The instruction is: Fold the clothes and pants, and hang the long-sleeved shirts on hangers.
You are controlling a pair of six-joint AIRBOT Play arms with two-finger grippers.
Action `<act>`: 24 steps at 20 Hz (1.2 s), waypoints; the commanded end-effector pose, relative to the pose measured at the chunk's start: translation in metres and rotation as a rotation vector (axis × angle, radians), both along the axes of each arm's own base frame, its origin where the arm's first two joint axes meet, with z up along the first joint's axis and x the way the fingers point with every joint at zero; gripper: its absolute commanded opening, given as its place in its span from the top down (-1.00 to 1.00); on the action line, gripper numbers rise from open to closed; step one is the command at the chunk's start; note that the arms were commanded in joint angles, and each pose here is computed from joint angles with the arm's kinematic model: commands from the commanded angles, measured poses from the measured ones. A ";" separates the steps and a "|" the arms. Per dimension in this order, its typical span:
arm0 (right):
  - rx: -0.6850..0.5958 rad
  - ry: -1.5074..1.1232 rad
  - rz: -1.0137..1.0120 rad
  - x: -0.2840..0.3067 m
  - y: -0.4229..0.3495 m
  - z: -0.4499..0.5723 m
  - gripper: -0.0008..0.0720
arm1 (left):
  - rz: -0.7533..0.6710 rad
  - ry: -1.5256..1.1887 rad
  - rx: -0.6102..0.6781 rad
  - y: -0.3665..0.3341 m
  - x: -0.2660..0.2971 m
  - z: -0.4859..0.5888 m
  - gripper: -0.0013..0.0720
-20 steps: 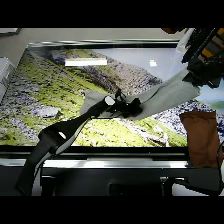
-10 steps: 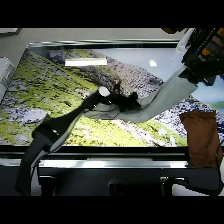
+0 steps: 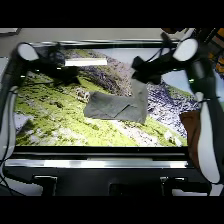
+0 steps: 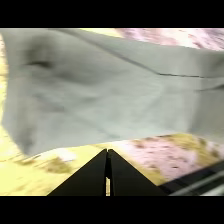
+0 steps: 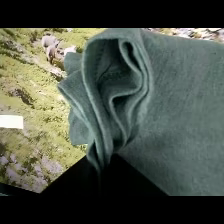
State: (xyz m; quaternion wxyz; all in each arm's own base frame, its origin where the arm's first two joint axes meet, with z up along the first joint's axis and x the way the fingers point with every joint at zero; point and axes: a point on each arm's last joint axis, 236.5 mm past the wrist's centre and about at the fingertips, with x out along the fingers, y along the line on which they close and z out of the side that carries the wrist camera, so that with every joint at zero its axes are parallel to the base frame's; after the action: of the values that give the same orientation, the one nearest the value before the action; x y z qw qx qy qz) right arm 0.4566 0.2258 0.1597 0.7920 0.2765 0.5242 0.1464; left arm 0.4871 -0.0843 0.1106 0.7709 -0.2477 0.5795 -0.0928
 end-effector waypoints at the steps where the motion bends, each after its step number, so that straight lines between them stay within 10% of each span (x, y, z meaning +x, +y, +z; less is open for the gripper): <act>1: 0.041 0.017 0.028 -0.001 0.084 -0.034 0.89 | 0.113 0.041 0.165 0.088 -0.036 0.022 0.90; 15: 0.138 0.059 -0.006 0.022 0.180 -0.141 0.83 | 0.129 0.038 0.170 0.102 -0.041 0.026 0.90; 18: 0.196 0.050 -0.020 0.026 0.188 -0.133 0.10 | 0.129 0.038 0.170 0.102 -0.041 0.026 0.90; 20: 0.246 0.040 0.019 0.022 0.196 -0.118 -0.74 | 0.124 0.038 0.170 0.100 -0.040 0.026 0.90; 24: 0.247 -0.050 0.114 0.024 0.150 -0.055 -0.81 | 0.107 0.036 0.170 0.092 -0.040 0.026 0.90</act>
State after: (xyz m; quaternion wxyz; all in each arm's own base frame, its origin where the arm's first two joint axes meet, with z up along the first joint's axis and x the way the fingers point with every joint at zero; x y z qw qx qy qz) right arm 0.4811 0.4035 0.0677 0.7471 0.3607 0.5108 0.2252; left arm 0.4467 0.0118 0.1367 0.7820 -0.2164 0.5844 0.0062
